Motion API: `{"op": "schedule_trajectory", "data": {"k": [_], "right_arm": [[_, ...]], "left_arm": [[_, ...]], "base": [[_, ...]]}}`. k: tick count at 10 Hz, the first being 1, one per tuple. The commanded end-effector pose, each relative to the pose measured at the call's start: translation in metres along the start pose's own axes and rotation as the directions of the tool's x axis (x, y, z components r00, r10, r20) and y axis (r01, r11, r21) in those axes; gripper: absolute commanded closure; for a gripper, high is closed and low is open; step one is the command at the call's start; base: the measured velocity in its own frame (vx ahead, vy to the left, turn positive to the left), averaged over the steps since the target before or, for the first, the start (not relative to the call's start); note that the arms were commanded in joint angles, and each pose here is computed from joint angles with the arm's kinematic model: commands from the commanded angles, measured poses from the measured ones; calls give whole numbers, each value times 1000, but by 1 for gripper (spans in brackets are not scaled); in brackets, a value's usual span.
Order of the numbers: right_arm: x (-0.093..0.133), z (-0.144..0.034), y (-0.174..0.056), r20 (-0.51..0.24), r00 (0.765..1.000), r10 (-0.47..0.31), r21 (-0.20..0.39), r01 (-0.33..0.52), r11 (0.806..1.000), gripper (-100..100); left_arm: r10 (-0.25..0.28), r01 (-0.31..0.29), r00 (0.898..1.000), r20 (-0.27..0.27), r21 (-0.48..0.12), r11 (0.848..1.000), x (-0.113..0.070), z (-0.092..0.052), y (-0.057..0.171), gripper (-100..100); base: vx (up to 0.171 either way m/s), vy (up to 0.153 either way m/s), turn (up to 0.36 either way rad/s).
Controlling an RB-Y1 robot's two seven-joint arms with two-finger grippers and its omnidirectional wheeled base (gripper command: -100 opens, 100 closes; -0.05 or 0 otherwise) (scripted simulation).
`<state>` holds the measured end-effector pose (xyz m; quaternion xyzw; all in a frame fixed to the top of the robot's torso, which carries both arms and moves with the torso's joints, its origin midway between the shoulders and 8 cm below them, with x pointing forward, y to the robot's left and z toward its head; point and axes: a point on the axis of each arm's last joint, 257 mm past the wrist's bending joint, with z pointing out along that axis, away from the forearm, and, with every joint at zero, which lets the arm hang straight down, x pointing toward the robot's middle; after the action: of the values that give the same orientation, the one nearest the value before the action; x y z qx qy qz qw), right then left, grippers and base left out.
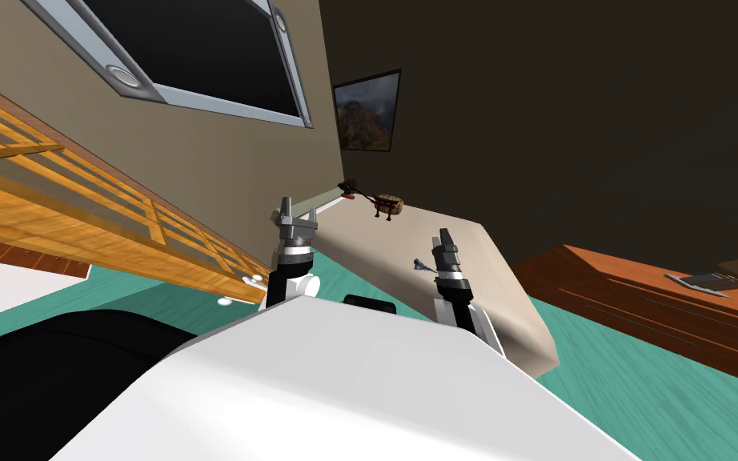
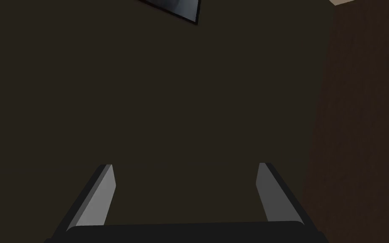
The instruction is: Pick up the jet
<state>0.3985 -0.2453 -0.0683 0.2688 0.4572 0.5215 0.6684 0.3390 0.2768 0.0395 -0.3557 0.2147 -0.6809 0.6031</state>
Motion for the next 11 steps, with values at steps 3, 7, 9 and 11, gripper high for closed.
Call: {"op": "schedule_trajectory", "data": {"k": [3,7,9,11], "right_arm": [[-2,-2,-48,-41,993,-111,117,115,987,-100],[-8,-8,-94,-85,972,-221,226,235,945,-100],[-6,-8,-95,-104,961,-257,224,274,935,-100],[-11,-13,-118,-133,939,-317,275,342,899,-100]], "left_arm": [[0,0,1000,0,0,1000,0,0,0,0],[0,0,1000,0,0,1000,0,0,0,0],[0,0,1000,0,0,1000,0,0,0,0],[0,0,1000,0,0,1000,0,0,0,0]], "base": [[37,35,29],[40,36,30],[27,17,10],[27,27,34]]}}
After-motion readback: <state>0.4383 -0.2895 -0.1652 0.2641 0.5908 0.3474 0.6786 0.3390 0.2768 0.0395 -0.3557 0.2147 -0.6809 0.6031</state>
